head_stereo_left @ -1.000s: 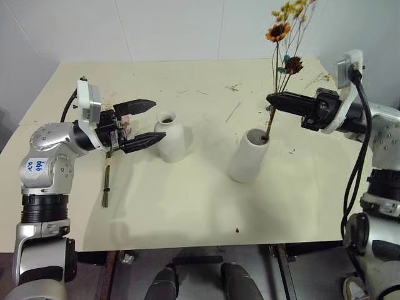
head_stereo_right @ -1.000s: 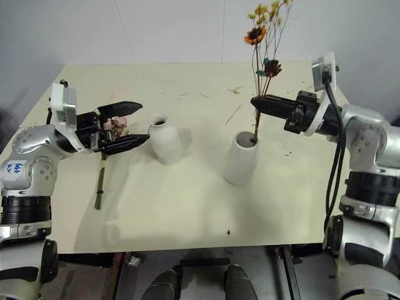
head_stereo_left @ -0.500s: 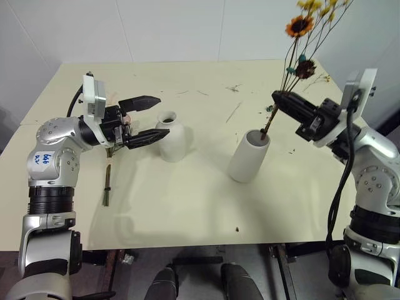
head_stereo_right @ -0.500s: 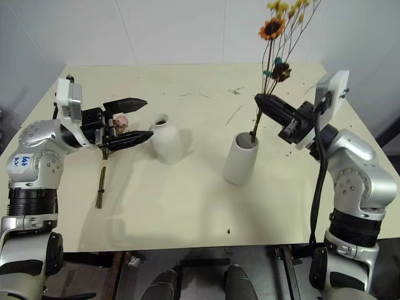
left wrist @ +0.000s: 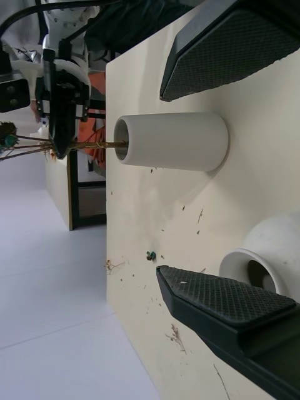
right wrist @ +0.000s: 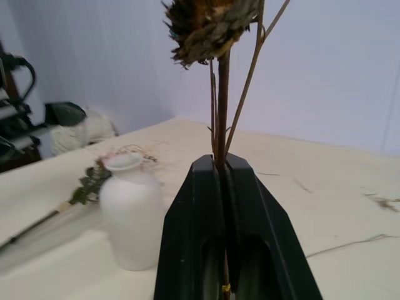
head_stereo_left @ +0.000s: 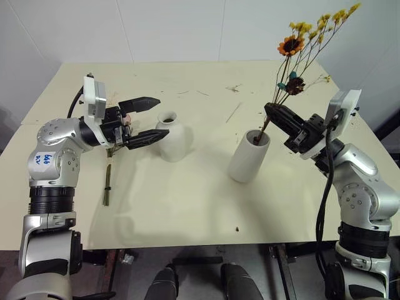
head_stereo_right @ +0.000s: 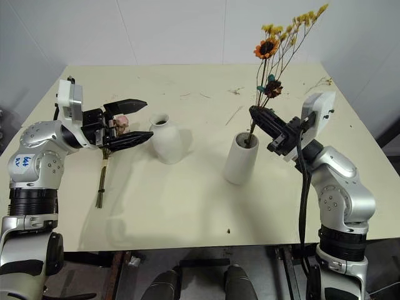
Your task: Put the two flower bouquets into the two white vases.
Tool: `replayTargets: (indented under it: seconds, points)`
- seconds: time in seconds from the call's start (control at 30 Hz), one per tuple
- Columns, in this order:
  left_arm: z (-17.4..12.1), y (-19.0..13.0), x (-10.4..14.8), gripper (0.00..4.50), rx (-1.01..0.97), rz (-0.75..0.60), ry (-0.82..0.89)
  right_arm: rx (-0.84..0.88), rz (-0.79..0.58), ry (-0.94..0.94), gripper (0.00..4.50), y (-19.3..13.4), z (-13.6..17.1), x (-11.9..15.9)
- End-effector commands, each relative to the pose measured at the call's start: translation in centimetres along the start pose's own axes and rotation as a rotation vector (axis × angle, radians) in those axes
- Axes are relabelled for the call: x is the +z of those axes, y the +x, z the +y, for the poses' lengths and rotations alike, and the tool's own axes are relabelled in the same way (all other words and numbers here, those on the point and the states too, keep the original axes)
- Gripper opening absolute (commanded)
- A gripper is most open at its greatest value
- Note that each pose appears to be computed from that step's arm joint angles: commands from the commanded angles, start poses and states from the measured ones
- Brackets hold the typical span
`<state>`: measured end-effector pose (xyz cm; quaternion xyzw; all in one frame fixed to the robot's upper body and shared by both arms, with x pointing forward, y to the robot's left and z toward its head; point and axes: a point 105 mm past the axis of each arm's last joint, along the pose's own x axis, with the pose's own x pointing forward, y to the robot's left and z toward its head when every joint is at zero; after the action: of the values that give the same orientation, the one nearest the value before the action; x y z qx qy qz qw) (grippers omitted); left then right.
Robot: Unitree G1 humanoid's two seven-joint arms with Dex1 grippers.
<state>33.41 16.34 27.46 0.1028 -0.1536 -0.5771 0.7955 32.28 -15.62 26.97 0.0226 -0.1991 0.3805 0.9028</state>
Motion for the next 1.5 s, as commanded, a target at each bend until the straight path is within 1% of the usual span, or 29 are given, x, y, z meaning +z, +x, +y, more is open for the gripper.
replayTargets:
  seconds: [0.03,0.1,0.13,0.17,0.2,0.23,0.27,0.33,0.37,0.53,0.67,0.73,0.8,0.87,0.93,0.97,1.03,1.07,1.17,1.27,1.5]
  points:
    - [0.3,0.0,1.5,4.50,0.001,-0.022,0.063,0.011,-0.038,-0.051,1.29,-0.3,0.0,1.0]
    - [0.3,0.0,1.5,4.50,0.004,-0.020,0.065,0.033,-0.032,-0.067,1.90,-0.3,0.3,1.2]
    - [0.3,-0.1,1.5,4.50,0.005,-0.018,0.067,0.048,-0.018,-0.093,2.32,-0.4,0.4,1.3]
    - [0.3,-0.1,1.6,4.50,0.005,-0.017,0.068,0.058,-0.006,-0.112,2.60,-0.4,0.4,1.3]
    - [0.3,-0.1,1.6,4.50,0.006,-0.016,0.069,0.065,0.003,-0.122,3.01,-0.5,0.4,1.4]
    - [0.3,-0.2,1.5,4.50,0.007,-0.011,0.070,0.071,0.012,-0.128,3.32,-0.6,0.3,1.4]
    - [0.4,-0.4,1.5,4.50,0.013,0.003,0.071,0.078,0.033,-0.134,3.58,-0.9,0.0,1.6]
    - [0.5,-0.9,1.4,4.50,0.025,0.039,0.069,0.083,0.071,-0.150,4.27,-1.8,-0.8,1.9]
    - [0.6,-1.2,1.4,4.50,0.034,0.056,0.067,0.084,0.090,-0.155,4.45,-2.3,-1.2,2.0]
    - [1.0,-3.5,1.6,4.50,0.092,0.188,0.002,0.100,0.176,-0.175,4.45,-4.6,-2.9,3.2]
    - [1.7,-6.2,1.6,4.50,0.227,0.375,-0.010,0.161,0.226,-0.195,4.45,-5.9,-3.7,4.9]
    - [1.5,-8.0,1.8,4.50,0.315,0.469,-0.112,0.244,0.279,-0.185,4.45,-6.7,-3.3,5.3]
    - [1.5,-10.1,1.1,4.50,0.423,0.591,-0.202,0.310,0.306,-0.170,4.45,-6.9,-2.7,5.4]
    - [1.5,-12.6,0.1,4.50,0.552,0.734,-0.266,0.357,0.296,-0.198,4.45,-6.5,-2.3,5.8]
    - [1.5,-14.4,-0.2,4.50,0.656,0.803,-0.308,0.387,0.290,-0.221,4.45,-5.9,-2.0,5.7]
    - [1.4,-15.1,-0.5,4.50,0.682,0.844,-0.311,0.405,0.291,-0.223,4.45,-5.7,-1.7,5.6]
    - [0.3,-15.9,-2.0,4.50,0.748,0.977,-0.361,0.424,0.293,-0.212,4.45,-5.7,-2.0,5.0]
    - [-0.1,-16.0,-2.6,4.50,0.761,1.006,-0.376,0.426,0.289,-0.209,4.45,-5.7,-2.2,4.9]
    - [-0.7,-16.0,-3.4,4.50,0.765,1.001,-0.417,0.447,0.284,-0.200,4.45,-5.1,-1.7,4.5]
    - [-1.3,-15.4,-5.1,4.50,0.800,0.998,-0.460,0.477,0.291,-0.188,4.45,-5.1,-1.3,4.3]
    - [-1.3,-13.9,-8.2,4.50,0.897,0.972,-0.548,0.525,0.280,-0.174,4.45,-4.7,-0.2,4.5]
